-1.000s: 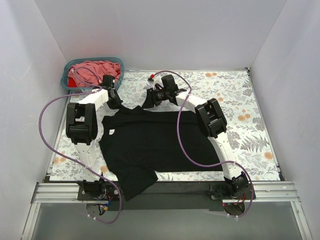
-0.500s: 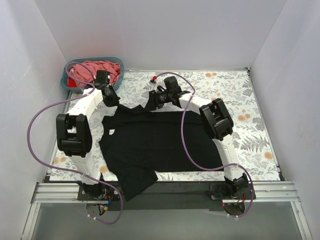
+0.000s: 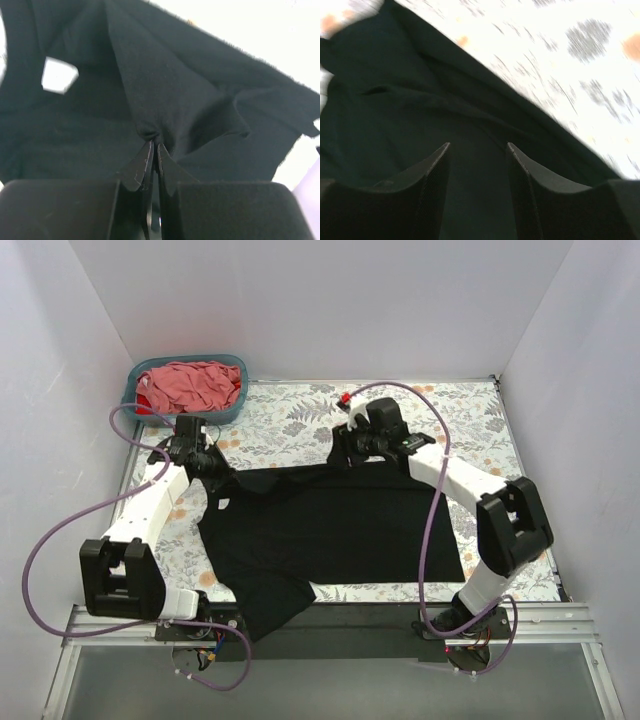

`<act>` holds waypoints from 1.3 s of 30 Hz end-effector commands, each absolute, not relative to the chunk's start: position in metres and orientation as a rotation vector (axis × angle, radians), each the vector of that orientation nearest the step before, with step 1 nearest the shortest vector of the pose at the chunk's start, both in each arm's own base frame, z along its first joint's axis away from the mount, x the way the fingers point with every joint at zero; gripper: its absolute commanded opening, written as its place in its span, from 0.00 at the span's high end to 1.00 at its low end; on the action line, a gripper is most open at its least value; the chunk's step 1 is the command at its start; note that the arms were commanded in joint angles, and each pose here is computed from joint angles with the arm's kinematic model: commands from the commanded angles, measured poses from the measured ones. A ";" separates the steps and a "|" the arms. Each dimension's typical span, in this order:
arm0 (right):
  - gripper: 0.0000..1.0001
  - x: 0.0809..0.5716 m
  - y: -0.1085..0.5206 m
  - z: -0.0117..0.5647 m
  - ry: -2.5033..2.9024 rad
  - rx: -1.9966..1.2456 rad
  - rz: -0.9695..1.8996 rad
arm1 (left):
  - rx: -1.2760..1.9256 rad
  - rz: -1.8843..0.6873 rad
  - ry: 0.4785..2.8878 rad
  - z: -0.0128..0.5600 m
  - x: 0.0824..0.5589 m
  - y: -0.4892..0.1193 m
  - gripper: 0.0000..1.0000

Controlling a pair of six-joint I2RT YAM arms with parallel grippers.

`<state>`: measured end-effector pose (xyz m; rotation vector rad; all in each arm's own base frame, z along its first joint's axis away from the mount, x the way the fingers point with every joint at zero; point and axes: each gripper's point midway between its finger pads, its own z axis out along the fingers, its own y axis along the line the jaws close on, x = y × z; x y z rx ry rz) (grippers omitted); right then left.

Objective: Fold and stack the t-shirts
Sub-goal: Fold the tshirt

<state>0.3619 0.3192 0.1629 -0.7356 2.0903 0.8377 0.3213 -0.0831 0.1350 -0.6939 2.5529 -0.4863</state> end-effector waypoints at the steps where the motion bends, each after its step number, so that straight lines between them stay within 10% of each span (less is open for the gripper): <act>1: 0.45 0.351 0.263 0.139 2.200 -0.681 0.556 | -0.714 -0.617 2.560 0.141 0.293 -0.097 1.00; 21: 0.47 0.322 0.194 0.115 2.312 -0.488 0.413 | -1.037 -0.971 2.682 0.078 0.180 -0.132 1.00; 34: 0.48 0.315 0.175 0.086 2.423 -0.396 0.429 | -1.078 -0.598 2.662 0.054 0.188 -0.094 1.00; 39: 0.48 0.319 0.154 0.088 2.430 -0.287 0.419 | -1.038 -0.435 2.538 0.083 0.218 -0.069 0.59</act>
